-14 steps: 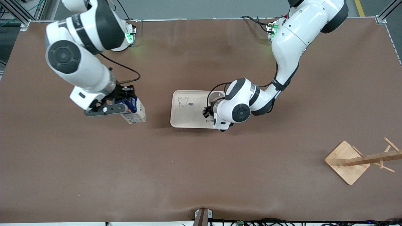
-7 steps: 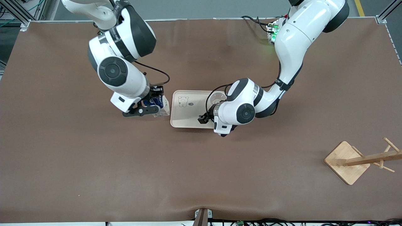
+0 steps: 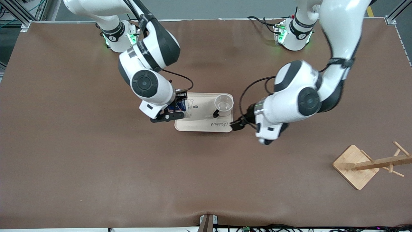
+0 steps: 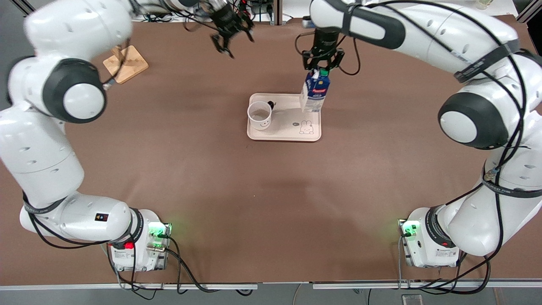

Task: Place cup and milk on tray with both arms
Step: 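Carry the milk carton toward the tray with the right gripper, then open the left gripper and withdraw it from the mug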

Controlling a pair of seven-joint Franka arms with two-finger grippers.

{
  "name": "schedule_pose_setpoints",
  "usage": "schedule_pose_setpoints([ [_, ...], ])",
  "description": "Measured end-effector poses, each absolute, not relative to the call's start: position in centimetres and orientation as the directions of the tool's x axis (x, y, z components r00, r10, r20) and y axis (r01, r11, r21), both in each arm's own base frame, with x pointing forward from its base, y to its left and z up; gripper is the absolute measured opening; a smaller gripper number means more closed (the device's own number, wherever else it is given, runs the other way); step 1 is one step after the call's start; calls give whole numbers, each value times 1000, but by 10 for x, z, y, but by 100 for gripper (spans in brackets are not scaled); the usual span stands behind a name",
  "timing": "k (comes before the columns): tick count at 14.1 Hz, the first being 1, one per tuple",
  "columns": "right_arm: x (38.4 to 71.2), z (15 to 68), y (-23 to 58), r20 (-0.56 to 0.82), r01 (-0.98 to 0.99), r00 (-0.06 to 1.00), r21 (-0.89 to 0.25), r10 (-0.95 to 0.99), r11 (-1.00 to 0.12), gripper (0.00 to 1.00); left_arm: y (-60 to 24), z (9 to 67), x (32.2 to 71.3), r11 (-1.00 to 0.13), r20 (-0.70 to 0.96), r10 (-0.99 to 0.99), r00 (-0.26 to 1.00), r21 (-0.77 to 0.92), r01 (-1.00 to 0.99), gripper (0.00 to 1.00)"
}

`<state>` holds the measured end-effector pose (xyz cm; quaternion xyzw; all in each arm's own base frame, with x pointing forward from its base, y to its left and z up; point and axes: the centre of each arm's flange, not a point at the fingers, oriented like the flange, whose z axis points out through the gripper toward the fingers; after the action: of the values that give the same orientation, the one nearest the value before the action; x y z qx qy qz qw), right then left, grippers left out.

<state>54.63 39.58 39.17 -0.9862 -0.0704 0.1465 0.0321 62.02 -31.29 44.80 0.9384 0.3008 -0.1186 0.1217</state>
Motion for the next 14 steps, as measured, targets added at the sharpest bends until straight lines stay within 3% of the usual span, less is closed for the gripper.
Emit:
schedule_pose_setpoints([
  [4,532,354,429,-301,165,937,-62,176,-984,50,-245,497,621,-844,-160,518,840,66,533,100],
  [10,531,349,429,-302,174,937,-40,178,-984,50,-110,568,616,-911,-69,411,909,6,413,100],
  [14,533,344,427,-308,167,936,-32,169,-985,50,-87,607,598,-959,0,277,961,-63,277,100],
])
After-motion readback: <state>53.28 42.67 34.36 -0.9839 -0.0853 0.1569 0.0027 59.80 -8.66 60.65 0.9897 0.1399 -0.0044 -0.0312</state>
